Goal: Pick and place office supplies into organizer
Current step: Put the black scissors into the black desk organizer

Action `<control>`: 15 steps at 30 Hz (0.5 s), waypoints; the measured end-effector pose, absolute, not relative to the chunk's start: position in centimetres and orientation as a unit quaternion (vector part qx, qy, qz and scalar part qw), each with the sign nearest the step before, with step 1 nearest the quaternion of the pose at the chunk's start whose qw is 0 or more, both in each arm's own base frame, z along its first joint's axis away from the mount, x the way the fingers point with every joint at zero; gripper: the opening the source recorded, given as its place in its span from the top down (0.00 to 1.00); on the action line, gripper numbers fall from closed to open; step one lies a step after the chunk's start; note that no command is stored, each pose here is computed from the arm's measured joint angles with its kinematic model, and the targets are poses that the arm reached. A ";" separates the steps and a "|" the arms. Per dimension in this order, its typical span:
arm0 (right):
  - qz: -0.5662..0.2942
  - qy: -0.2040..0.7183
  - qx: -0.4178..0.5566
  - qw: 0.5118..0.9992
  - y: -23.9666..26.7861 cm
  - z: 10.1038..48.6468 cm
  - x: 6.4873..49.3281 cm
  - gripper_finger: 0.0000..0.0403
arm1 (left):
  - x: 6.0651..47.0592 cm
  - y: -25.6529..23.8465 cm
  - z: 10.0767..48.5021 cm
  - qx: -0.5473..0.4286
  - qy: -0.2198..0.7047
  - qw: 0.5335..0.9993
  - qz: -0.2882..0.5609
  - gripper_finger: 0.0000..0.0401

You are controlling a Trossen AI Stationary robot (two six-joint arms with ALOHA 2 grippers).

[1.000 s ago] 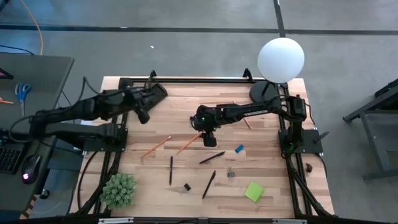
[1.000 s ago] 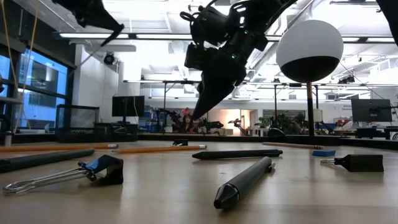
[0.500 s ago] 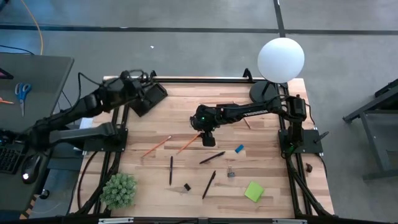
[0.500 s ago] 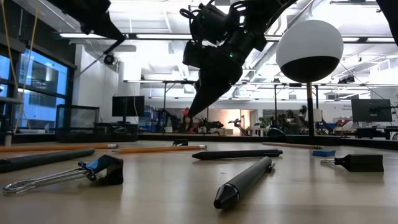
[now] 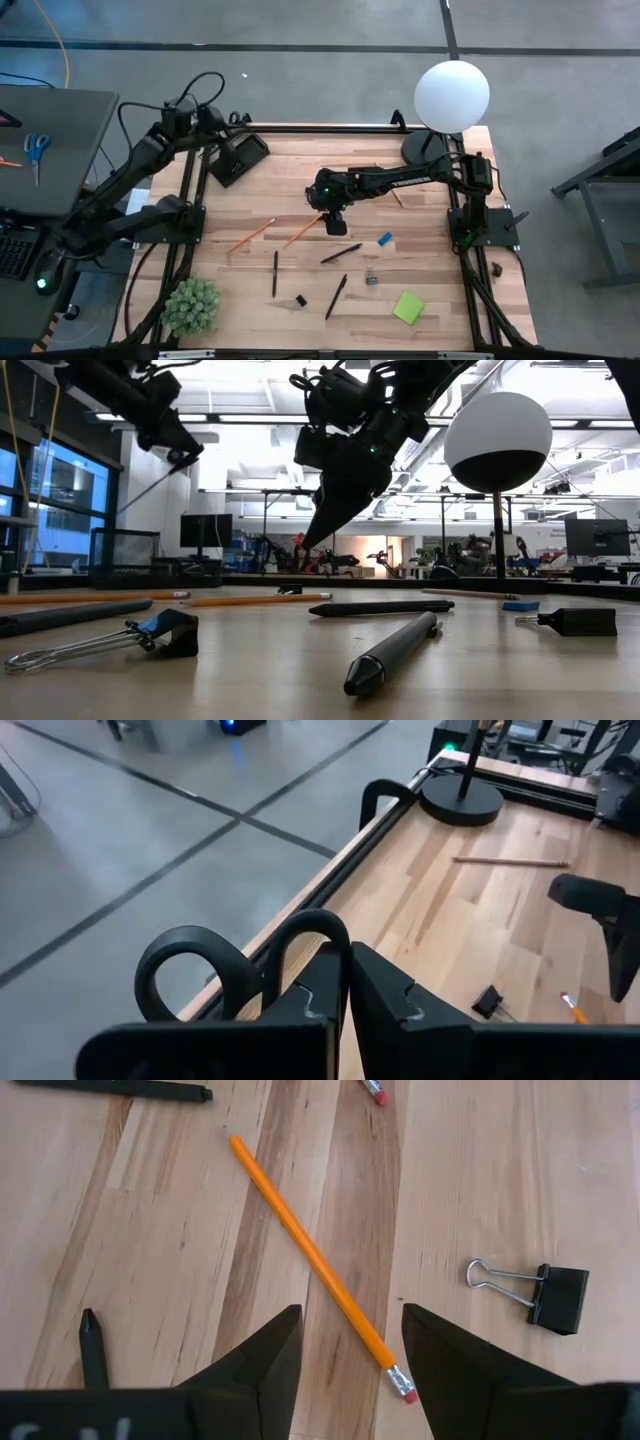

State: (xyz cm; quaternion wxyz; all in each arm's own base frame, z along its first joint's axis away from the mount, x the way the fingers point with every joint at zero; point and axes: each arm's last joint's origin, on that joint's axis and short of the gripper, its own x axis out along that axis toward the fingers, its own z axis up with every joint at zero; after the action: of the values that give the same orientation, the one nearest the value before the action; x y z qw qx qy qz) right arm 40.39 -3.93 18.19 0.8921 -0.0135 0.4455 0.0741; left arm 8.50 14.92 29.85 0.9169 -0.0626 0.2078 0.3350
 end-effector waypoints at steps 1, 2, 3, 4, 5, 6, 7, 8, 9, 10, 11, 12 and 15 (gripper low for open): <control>0.074 0.445 -0.013 0.892 -3.9 18.2 40.4 0.59 | 8.4 15.0 29.8 -0.063 0.208 0.917 0.334 1.00; 0.074 0.446 -0.013 0.892 -3.9 18.2 40.4 0.59 | 8.3 15.1 29.7 -0.063 0.210 0.916 0.335 1.00; 0.074 0.446 -0.013 0.892 -3.9 18.2 40.4 0.59 | 8.2 15.3 29.7 -0.063 0.211 0.915 0.337 1.00; 0.073 0.446 -0.011 0.892 -3.9 18.2 40.4 0.59 | 8.2 15.4 29.6 -0.063 0.211 0.915 0.338 1.00; 0.071 0.446 -0.007 0.892 -3.9 18.2 40.4 0.59 | 8.1 15.5 29.4 -0.065 0.208 0.916 0.336 1.00; 0.070 0.446 -0.005 0.892 -3.9 18.2 40.4 0.59 | 8.0 15.6 29.1 -0.067 0.204 0.918 0.334 1.00; 0.070 0.446 -0.005 0.892 -3.9 18.2 40.4 0.59 | 7.9 15.7 28.7 -0.072 0.198 0.919 0.334 1.00; 0.070 0.447 -0.004 0.892 -3.9 18.2 40.4 0.59 | 7.8 15.8 28.3 -0.075 0.192 0.920 0.335 1.00; 0.070 0.447 -0.004 0.892 -3.9 18.2 40.4 0.59 | 7.7 16.0 27.9 -0.080 0.184 0.920 0.337 1.00; 0.070 0.448 -0.004 0.891 -3.9 18.2 40.4 0.59 | 7.5 16.1 27.5 -0.085 0.178 0.919 0.341 1.00; 0.070 0.450 -0.003 0.890 -3.9 18.2 40.3 0.59 | 7.4 16.3 27.2 -0.090 0.172 0.917 0.348 1.00; 0.070 0.451 -0.003 0.890 -3.8 18.1 40.3 0.59 | 7.2 16.4 26.9 -0.092 0.169 0.915 0.354 1.00; 0.071 0.455 -0.002 0.888 -3.8 18.1 40.2 0.59 | 6.8 16.6 26.3 -0.100 0.163 0.910 0.368 1.00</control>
State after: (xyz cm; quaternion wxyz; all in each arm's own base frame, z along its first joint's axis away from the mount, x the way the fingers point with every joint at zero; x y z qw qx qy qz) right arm 40.25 -3.83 18.09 0.8877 -0.0019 0.4549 0.0707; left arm 6.76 16.59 26.35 0.9100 -0.0999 0.1632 0.3679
